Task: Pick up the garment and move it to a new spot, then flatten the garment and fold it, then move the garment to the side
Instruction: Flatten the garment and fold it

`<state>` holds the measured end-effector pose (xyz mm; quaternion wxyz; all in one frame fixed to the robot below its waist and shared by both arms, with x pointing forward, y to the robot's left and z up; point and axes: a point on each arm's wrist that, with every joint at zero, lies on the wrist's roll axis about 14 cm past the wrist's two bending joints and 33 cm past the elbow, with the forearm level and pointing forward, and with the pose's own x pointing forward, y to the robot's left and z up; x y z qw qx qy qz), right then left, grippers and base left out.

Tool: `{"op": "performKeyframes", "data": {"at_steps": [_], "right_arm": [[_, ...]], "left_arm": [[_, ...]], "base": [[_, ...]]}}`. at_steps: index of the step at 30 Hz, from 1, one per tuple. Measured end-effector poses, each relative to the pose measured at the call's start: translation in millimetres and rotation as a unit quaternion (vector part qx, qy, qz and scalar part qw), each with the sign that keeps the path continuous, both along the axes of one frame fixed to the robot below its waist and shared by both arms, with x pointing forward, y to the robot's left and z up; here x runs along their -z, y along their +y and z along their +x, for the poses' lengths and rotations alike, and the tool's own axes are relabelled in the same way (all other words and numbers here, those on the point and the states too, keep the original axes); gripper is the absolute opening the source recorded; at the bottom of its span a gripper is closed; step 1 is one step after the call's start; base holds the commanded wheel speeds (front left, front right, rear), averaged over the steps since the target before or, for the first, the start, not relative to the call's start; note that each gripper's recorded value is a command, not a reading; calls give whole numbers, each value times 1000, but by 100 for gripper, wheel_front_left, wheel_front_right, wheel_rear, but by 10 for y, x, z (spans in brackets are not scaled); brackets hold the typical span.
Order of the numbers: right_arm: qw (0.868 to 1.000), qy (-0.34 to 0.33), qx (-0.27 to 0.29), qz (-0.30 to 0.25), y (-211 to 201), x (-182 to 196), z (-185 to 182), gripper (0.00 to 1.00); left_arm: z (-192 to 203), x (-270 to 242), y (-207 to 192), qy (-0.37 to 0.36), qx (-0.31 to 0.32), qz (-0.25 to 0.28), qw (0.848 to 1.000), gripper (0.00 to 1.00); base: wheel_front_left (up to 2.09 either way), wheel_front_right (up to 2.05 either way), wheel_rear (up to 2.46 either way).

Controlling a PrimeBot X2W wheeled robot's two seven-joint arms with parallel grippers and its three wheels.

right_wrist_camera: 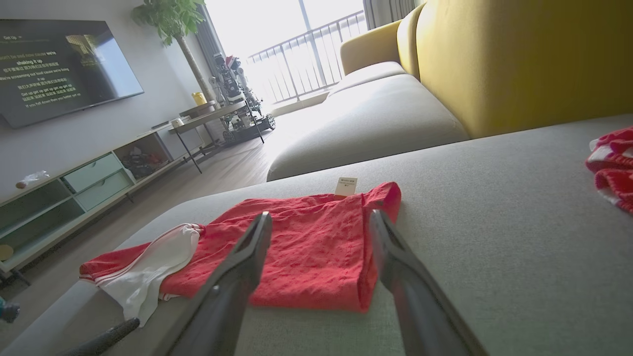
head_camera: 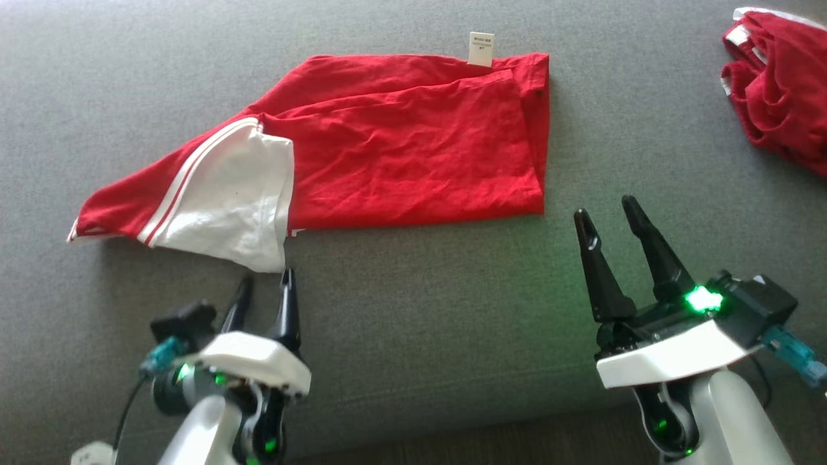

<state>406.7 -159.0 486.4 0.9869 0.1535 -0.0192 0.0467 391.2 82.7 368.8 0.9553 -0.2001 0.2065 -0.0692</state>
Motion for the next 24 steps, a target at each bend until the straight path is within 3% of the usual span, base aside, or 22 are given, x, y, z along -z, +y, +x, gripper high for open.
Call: {"op": "performKeyframes", "data": {"at_steps": [8, 11, 24], "right_arm": [[1000, -1, 5, -2, -39, -7, -2, 100], [1000, -1, 10, -3, -68, -11, -14, 100], [1000, -10, 2, -11, -26, -78, -22, 100]], "left_arm": [[163, 77, -120, 11, 7, -13, 1000, 100], [218, 91, -129, 11, 4, -6, 1000, 0], [-17, 36, -118, 4, 25, 23, 999, 0]], "base": [[0, 0, 0], [0, 0, 0], [0, 0, 0]]}}
